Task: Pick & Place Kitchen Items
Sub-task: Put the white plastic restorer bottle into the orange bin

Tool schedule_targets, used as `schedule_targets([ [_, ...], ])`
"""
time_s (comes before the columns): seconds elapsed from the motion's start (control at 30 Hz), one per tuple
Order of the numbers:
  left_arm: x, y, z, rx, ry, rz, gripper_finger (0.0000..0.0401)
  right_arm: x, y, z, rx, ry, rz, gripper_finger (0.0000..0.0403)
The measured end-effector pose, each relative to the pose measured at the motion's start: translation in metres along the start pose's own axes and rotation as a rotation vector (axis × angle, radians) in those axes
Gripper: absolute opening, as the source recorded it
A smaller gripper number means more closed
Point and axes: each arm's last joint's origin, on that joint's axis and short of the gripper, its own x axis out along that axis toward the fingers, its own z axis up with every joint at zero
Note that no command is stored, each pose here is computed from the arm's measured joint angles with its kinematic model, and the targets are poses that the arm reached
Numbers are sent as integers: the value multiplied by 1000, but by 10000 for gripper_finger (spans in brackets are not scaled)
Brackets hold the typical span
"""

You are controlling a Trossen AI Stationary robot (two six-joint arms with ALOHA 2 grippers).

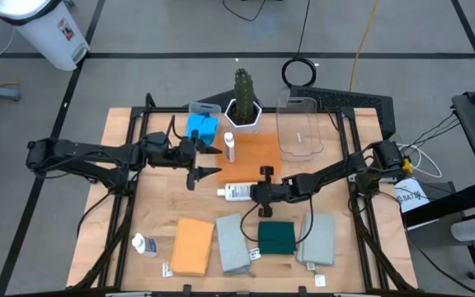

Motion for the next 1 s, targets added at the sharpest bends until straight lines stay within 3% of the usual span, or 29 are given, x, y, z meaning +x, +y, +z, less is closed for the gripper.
schedule_targets([
  [0.17, 0, 0, -1, -1, 6, 0, 285, -9, 4, -14, 68, 149, 153, 0],
  [0.33, 0, 0, -1, -1, 7, 1, 285, -22, 1, -18, 114, 228, 129, 0],
  [0.5, 0, 0, -1, -1, 6, 1, 285, -33, 6, -7, 80, 121, 144, 0],
  [0.6, 0, 0, -1, -1, 6, 0, 285, -34, 7, 0, 37, 44, 111, 0],
  [0.7, 0, 0, -1, -1, 6, 1, 285, -35, 3, 8, -4, -45, 0, 0],
  [0.83, 0, 0, -1, -1, 6, 0, 285, -22, -5, 5, -48, -25, -136, 0],
  [1.0, 0, 0, -1, -1, 6, 1, 285, -5, -12, -6, -59, 4, -160, 0],
])
